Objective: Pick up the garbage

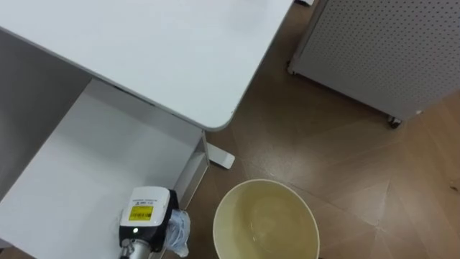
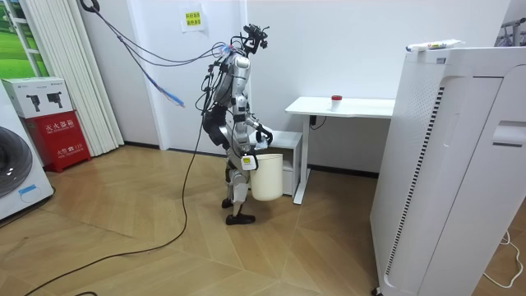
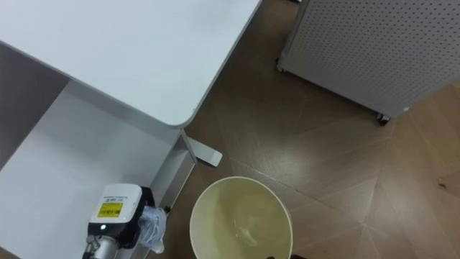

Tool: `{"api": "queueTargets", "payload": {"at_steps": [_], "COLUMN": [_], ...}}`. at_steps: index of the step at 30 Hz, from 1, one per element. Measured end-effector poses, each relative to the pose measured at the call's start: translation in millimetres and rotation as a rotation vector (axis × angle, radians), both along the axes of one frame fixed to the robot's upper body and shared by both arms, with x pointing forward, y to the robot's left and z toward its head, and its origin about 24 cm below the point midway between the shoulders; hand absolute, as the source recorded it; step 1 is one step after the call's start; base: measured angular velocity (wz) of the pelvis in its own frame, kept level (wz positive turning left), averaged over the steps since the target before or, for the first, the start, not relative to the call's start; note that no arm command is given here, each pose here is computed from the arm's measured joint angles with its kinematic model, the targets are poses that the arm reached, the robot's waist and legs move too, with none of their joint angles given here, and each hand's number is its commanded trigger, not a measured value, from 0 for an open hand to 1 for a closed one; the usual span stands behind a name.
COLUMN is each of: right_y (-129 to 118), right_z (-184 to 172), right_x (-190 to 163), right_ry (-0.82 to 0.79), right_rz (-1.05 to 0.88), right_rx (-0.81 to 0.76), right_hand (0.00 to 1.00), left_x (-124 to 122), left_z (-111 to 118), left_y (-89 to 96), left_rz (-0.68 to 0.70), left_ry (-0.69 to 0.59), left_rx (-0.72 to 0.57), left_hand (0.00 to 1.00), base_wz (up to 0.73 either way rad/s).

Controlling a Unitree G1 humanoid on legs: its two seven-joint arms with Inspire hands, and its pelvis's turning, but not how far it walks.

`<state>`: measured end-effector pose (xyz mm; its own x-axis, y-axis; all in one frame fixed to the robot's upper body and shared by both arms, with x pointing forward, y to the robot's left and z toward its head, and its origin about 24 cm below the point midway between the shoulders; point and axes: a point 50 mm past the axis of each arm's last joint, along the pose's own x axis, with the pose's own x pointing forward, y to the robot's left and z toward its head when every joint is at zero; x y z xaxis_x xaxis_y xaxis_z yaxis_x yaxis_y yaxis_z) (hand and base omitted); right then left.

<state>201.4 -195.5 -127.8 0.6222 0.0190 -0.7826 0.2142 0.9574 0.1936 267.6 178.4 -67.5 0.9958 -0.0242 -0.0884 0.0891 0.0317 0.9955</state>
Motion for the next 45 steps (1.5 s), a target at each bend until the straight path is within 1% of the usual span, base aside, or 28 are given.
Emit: {"api": "queueTargets", "payload": {"at_steps": [4,9,12,15,16,17,18,20,22,24,27,31,32,33,34,38,45], "right_y": [1.0,3.2,5.0,10.3,11.1,11.9,12.2,15.4,17.8,18.9,20.2,20.9,21.2,21.2,21.1,19.8,19.1], "right_z": [-0.3,-0.4,0.3,1.2,1.2,1.1,1.1,1.0,0.6,0.7,0.5,0.7,0.7,0.6,0.5,-0.2,-0.7], "right_x": [-0.3,-0.2,1.2,4.0,4.1,3.8,3.9,4.0,3.5,3.4,3.2,3.6,3.5,3.4,3.3,1.9,1.0], "right_ry": [0.003,-0.003,-0.020,-0.036,-0.037,-0.039,-0.041,-0.048,-0.049,-0.055,-0.064,-0.070,-0.072,-0.071,-0.071,-0.064,-0.057], "right_rz": [0.006,0.027,0.037,0.053,0.055,0.063,0.071,0.097,0.107,0.121,0.130,0.137,0.140,0.141,0.141,0.146,0.199], "right_rx": [-0.004,-0.014,-0.016,-0.016,-0.016,-0.020,-0.024,-0.031,-0.031,-0.037,-0.033,-0.031,-0.027,-0.025,-0.025,-0.032,-0.064], "right_hand": [1.00,1.00,1.00,1.00,1.00,1.00,1.00,1.00,1.00,1.00,1.00,1.00,1.00,1.00,1.00,1.00,1.00], "left_x": [-0.3,-0.5,0.0,1.3,1.8,2.0,1.9,-0.5,-5.4,-12.2,-18.0,-21.0,-21.5,-22.3,-22.6,-27.3,-31.3], "left_z": [-0.3,-0.9,0.1,1.1,1.6,1.6,1.3,-1.8,-5.8,-10.8,-12.7,-11.3,-11.2,-11.5,-11.7,-15.1,-19.0], "left_y": [-0.7,-2.9,-8.1,-14.9,-16.5,-21.8,-24.8,-39.4,-49.6,-68.9,-86.7,-100.0,-103.0,-105.1,-105.9,-111.5,-114.2], "left_rz": [0.005,0.018,0.034,0.087,0.092,0.092,0.086,0.048,0.021,-0.016,-0.078,-0.170,-0.192,-0.208,-0.212,-0.258,-0.279], "left_ry": [0.001,0.013,0.001,-0.004,-0.004,0.010,0.019,0.066,0.107,0.177,0.247,0.298,0.315,0.331,0.339,0.399,0.477], "left_rx": [-0.009,-0.065,-0.133,-0.264,-0.284,-0.329,-0.345,-0.393,-0.436,-0.504,-0.555,-0.564,-0.561,-0.561,-0.561,-0.539,-0.534], "left_hand": [1.00,1.00,1.00,1.00,1.00,1.00,1.00,1.00,1.00,1.00,1.00,1.00,0.67,0.56,0.00,0.00,0.00], "base_wz": [0.00,0.00,0.01,0.03,0.00,0.00,0.00,0.00,0.00,0.00,0.00,0.00,0.00,0.00,0.00,0.00,0.00]}}
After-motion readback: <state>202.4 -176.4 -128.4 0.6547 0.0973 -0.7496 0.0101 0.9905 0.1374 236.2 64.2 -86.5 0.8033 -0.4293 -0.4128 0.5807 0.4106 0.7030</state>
